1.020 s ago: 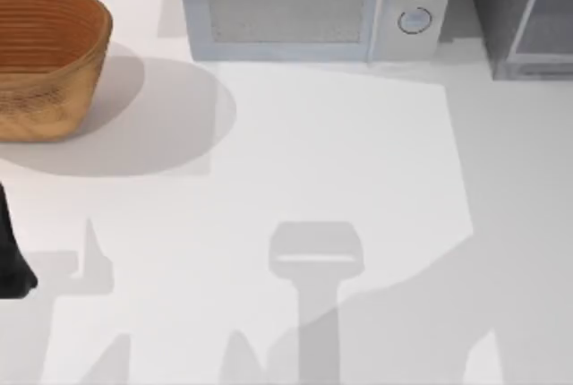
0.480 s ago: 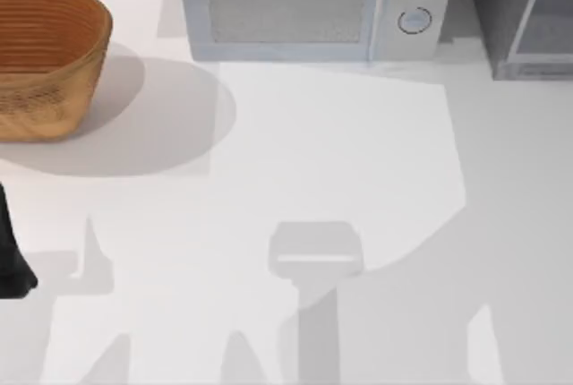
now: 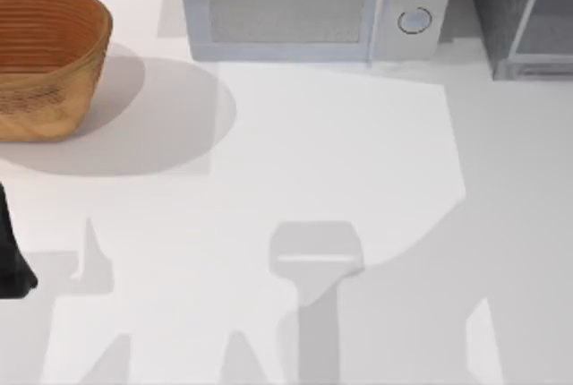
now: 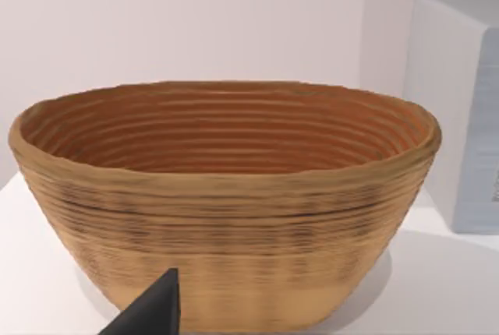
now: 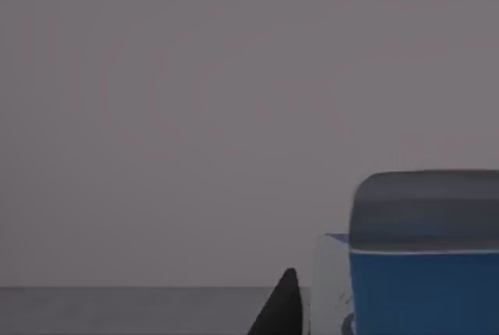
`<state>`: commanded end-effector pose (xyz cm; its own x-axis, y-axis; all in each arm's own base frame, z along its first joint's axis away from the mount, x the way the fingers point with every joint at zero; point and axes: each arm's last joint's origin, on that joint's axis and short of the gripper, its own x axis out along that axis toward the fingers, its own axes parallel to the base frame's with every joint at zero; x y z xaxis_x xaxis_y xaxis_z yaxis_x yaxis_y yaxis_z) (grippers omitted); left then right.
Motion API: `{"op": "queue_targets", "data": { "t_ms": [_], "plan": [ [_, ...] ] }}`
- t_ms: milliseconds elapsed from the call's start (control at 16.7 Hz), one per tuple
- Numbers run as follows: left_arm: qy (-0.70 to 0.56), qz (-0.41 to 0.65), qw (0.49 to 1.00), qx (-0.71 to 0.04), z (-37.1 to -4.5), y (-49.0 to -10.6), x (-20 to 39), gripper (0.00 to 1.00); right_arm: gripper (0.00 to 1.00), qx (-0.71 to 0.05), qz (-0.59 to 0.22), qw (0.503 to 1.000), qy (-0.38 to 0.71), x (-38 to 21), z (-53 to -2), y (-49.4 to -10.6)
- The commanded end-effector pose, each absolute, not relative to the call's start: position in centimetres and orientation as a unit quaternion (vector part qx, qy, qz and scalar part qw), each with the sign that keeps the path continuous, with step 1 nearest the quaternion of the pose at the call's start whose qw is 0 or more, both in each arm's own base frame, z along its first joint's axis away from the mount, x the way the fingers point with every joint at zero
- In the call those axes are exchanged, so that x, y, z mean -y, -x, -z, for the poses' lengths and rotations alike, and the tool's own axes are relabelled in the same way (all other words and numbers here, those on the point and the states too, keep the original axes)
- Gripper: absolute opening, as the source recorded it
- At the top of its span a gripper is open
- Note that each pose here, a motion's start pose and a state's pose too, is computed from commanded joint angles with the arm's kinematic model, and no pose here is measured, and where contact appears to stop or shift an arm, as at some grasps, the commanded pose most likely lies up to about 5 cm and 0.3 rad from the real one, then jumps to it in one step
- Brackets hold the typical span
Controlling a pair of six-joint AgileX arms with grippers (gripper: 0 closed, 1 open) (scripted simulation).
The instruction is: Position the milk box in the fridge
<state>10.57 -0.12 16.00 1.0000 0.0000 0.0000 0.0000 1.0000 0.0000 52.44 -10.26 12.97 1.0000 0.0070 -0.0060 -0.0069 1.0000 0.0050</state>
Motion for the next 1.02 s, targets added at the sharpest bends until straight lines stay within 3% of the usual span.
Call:
{"op": "queue_targets", "data": {
  "t_ms": [720,1020],
  "plan": [
    [0.0,0.0,1.0,0.0,-16.0,-10.57,0.12,1.0,0.98,-0.003,-0.003,1.0,-0.002,10.26,-12.97,-52.44],
    [0.0,0.0,1.0,0.0,-16.0,-10.57,0.12,1.0,1.0,-0.003,-0.003,1.0,-0.002,10.26,-12.97,-52.44]
  ]
}}
